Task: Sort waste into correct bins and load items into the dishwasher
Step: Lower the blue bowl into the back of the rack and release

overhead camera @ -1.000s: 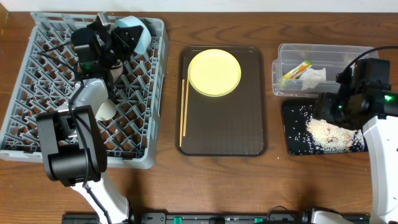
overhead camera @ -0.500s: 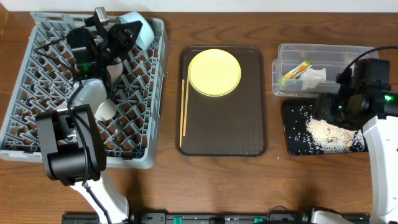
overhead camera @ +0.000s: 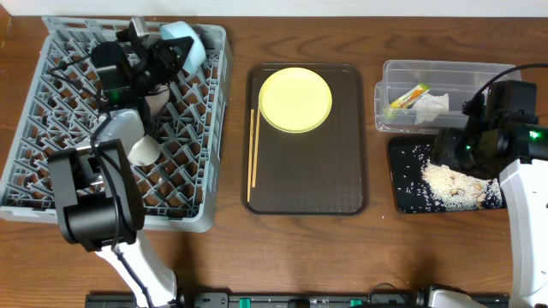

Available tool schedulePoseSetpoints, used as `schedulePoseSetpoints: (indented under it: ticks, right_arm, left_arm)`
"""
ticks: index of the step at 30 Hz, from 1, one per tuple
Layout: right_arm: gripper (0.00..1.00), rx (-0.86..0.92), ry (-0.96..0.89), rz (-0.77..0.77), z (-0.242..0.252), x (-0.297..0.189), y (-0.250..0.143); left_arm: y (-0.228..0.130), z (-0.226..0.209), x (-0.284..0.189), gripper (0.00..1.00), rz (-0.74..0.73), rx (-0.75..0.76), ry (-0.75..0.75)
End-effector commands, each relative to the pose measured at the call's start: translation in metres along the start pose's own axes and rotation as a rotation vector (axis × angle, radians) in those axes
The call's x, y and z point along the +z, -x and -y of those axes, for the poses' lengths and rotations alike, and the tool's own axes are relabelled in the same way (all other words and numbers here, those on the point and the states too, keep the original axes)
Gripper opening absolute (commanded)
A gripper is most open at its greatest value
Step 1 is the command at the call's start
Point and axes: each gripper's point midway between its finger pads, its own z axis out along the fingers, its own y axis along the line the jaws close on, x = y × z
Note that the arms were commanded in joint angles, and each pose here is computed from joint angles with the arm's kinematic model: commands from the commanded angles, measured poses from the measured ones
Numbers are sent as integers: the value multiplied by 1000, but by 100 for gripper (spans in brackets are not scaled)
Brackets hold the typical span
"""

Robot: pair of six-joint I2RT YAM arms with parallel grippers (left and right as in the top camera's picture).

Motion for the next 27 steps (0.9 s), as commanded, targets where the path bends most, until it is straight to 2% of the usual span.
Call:
schedulePoseSetpoints:
  ticks: [1,4,9,12,13,16,18,19,23,27]
  right_arm:
    - [60,13,3,13,2,-4,1]
    - [61,13,3,13,2,-4,1]
    - [60,14,3,13,2,-4,1]
    - [60,13,3,13,2,-4,1]
    - [60,14,3,13,2,-4,1]
    - [61,13,3,14,2,-4,1]
    - [61,13,3,14,2,-4,1]
    - [61,13,3,14,2,-4,1]
    - [61,13,3,14,2,-4,1]
    - [61,13,4,17,2,-4,2]
  left_arm:
    - [-7,-20,-10,10,-47,-12,32]
    - [-14,-32,-20,10,-94,-58,50]
    - [-17,-20,-32,11,-152,-68,-27]
    - [-17,-19,-39,17,-162,-98,-21]
    - [-16,-19,-42,24,-164,-104,-15]
    - [-22,-20,-47,34,-183,-97,14]
    - [-25,-22,-49,49,-186,-95,41]
    - [-26,-23,-53,52,-186,-86,78]
    - [-29,-29,-67,61,-176,-48,221]
    - [-34,-18,-87,65,-182,8,339]
